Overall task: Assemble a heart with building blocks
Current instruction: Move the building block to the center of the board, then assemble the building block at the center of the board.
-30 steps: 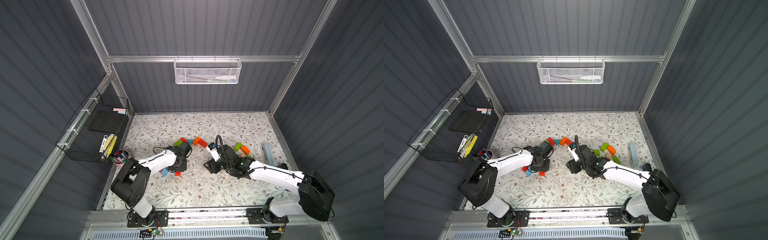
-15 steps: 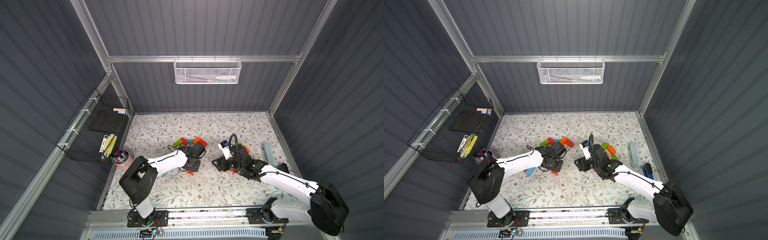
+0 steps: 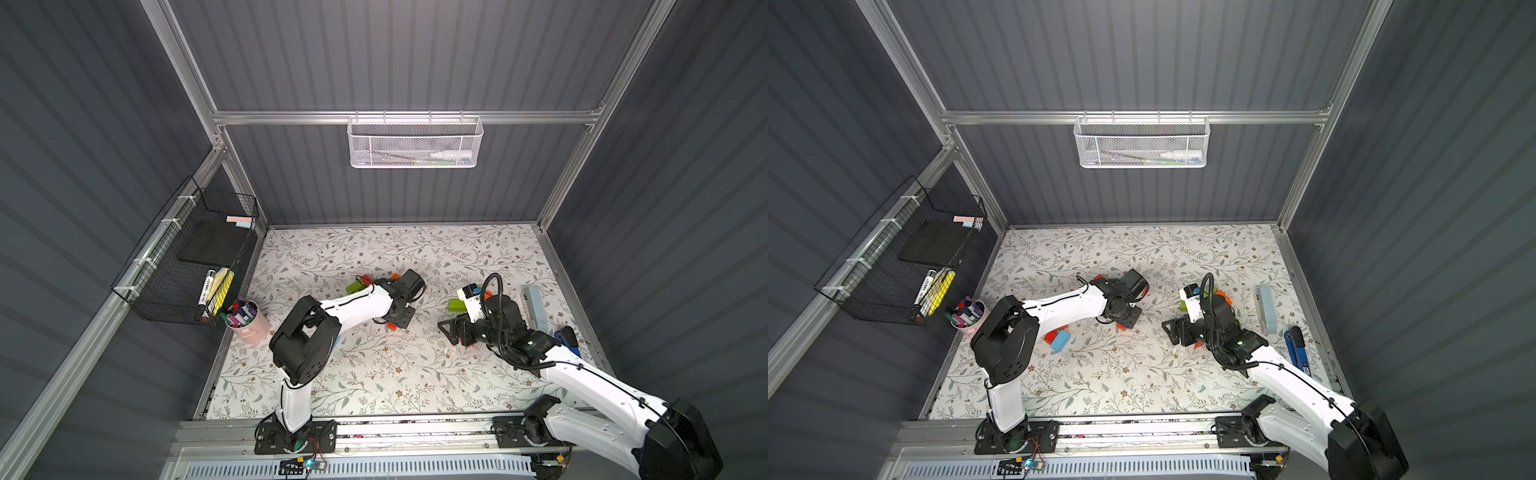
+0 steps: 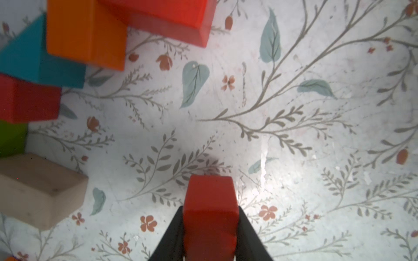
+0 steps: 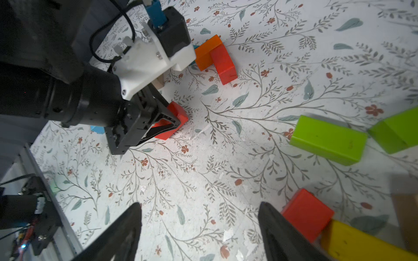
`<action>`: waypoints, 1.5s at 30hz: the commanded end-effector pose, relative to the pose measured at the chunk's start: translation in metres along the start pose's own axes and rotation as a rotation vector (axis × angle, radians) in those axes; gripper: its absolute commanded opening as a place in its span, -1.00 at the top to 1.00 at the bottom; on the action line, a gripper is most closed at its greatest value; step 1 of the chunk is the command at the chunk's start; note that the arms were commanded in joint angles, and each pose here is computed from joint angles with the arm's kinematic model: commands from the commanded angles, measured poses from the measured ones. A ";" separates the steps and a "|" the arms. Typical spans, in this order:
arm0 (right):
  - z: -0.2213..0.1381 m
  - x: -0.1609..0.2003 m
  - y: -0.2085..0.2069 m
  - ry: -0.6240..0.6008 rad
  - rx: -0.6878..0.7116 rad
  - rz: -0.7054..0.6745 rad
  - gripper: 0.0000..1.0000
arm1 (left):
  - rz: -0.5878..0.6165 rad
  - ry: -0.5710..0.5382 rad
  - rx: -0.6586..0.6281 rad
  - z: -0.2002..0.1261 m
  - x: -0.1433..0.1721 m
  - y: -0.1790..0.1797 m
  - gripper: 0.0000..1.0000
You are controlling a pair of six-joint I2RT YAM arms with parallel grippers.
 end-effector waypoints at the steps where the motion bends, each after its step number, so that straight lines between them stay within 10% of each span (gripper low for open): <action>1: -0.006 0.006 0.003 0.018 -0.032 0.003 -0.79 | 0.105 0.017 -0.026 0.004 -0.004 0.002 0.41; 12: -0.016 0.001 0.003 0.008 -0.009 0.022 -0.98 | 0.208 -0.018 0.007 0.012 -0.033 -0.005 0.35; 22: -0.017 0.002 0.001 0.010 0.002 0.020 -0.98 | 0.209 -0.019 0.004 0.005 -0.036 -0.001 -0.19; 45: -0.026 -0.001 0.002 -0.027 -0.001 0.010 -0.98 | 0.227 -0.043 0.155 -0.001 -0.031 0.006 -0.07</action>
Point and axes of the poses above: each gripper's point midway between its finger pads, its own z axis out along the fingers, its own y axis along the line the jaws close on, x = y × z, the point moved 1 cm from there along -z, back along the fingers, and after that the axes turned 11 degrees about z, right-handed, at the moved point
